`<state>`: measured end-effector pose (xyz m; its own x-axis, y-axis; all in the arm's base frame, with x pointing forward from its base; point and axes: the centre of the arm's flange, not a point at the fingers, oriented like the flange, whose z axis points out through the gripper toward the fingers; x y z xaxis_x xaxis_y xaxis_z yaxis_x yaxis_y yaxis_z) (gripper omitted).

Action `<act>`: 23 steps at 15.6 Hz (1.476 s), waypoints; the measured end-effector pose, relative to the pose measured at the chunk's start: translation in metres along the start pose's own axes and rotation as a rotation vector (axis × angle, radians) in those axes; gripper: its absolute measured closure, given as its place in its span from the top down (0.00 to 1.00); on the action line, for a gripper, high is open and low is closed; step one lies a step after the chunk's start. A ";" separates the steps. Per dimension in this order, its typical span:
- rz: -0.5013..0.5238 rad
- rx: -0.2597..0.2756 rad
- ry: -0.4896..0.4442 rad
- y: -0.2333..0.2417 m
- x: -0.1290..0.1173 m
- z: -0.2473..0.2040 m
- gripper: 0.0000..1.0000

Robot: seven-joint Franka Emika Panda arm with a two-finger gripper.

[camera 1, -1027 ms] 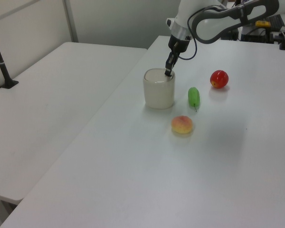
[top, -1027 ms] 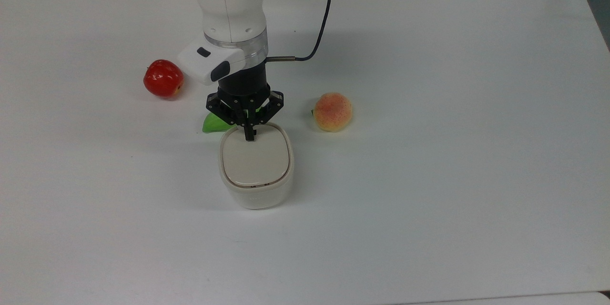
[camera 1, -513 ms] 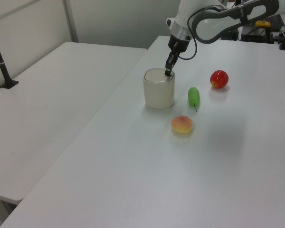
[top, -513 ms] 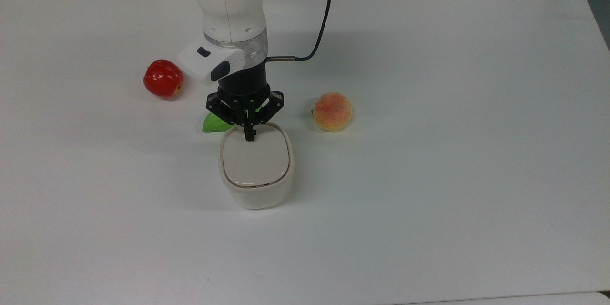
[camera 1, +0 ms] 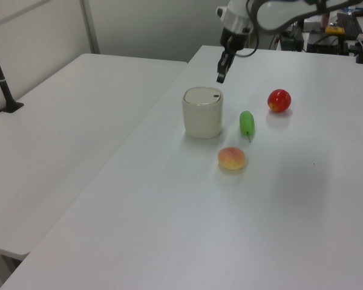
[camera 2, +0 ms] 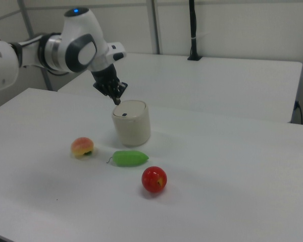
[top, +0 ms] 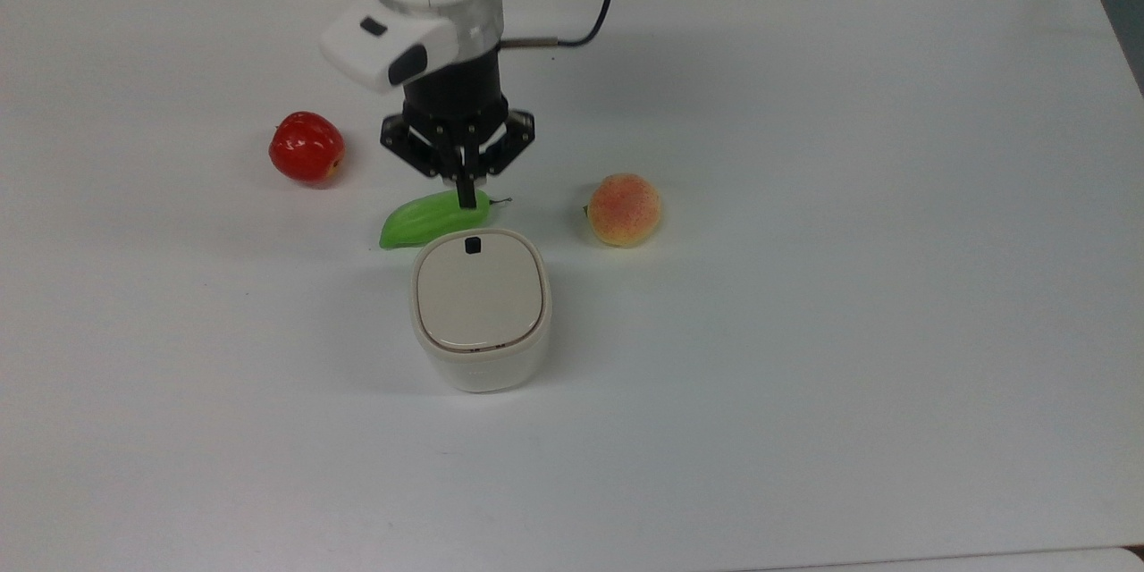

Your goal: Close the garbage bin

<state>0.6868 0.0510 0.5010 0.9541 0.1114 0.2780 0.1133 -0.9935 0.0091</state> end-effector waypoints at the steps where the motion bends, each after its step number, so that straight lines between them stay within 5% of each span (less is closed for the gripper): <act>1: 0.000 0.000 -0.023 0.000 -0.004 -0.013 0.01; 9: -0.019 -0.078 -0.274 0.005 -0.059 -0.101 0.01; 15: -0.001 -0.089 -0.280 0.012 -0.088 -0.139 0.05; 23: 0.024 -0.094 -0.291 0.027 -0.093 -0.137 0.78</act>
<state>0.5631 0.0111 0.6068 0.9970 0.0767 -0.0074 0.0770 -0.9921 0.0987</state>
